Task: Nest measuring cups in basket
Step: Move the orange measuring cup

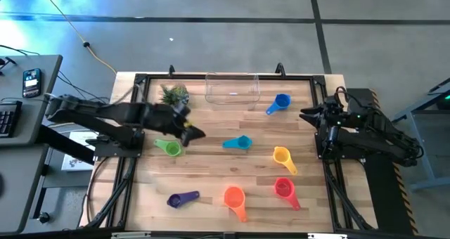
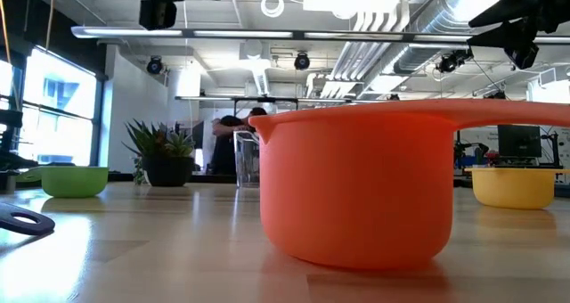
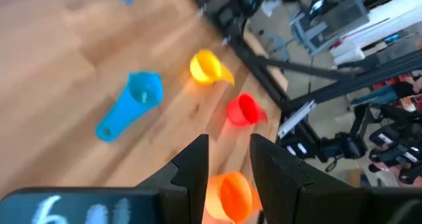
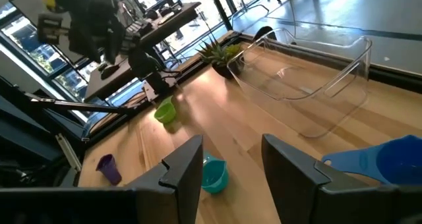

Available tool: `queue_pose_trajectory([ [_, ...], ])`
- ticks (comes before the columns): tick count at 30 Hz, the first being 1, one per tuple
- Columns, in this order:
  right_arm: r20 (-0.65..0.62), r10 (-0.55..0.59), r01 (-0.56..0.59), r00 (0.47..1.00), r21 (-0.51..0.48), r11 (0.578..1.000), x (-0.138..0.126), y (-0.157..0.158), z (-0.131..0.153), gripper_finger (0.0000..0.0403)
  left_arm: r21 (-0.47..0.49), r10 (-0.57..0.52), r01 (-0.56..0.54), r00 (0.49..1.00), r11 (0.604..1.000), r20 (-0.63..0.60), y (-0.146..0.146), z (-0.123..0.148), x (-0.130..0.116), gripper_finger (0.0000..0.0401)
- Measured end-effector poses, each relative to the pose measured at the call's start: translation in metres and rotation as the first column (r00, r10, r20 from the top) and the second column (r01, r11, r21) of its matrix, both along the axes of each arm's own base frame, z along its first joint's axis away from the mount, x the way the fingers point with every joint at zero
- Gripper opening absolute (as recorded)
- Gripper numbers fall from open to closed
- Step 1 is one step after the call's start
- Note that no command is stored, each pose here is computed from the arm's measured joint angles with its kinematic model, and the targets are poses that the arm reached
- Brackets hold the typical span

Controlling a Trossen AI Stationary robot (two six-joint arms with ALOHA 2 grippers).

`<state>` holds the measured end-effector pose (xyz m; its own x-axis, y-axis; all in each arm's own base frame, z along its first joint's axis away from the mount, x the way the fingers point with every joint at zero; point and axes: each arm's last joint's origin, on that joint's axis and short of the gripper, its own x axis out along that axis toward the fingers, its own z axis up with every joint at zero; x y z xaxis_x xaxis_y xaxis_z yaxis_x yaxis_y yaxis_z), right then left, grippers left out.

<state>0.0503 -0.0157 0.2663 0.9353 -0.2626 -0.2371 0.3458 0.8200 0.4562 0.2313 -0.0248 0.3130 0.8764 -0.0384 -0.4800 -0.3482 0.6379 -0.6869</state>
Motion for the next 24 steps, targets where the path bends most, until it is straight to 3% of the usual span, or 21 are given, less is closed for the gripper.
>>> queue_pose_trajectory([
  [8,0.0,0.0,0.0,1.0,0.0,1.0,0.0,0.0,0.0,0.0145,-0.125,-0.022,0.013,0.997,0.992,-0.068,-0.034,-0.028,0.031,0.0104],
  [13,0.004,-0.01,0.01,1.0,0.017,1.0,0.0,0.0,0.0,0.0145,-0.18,-0.031,0.031,1.0,0.983,0.003,-0.054,-0.034,0.047,0.0104],
  [24,0.0,-0.021,0.021,1.0,0.051,0.998,0.0,0.0,-0.001,0.0145,-0.149,-0.108,0.097,0.992,0.984,-0.065,-0.087,-0.014,0.077,0.0104],
])
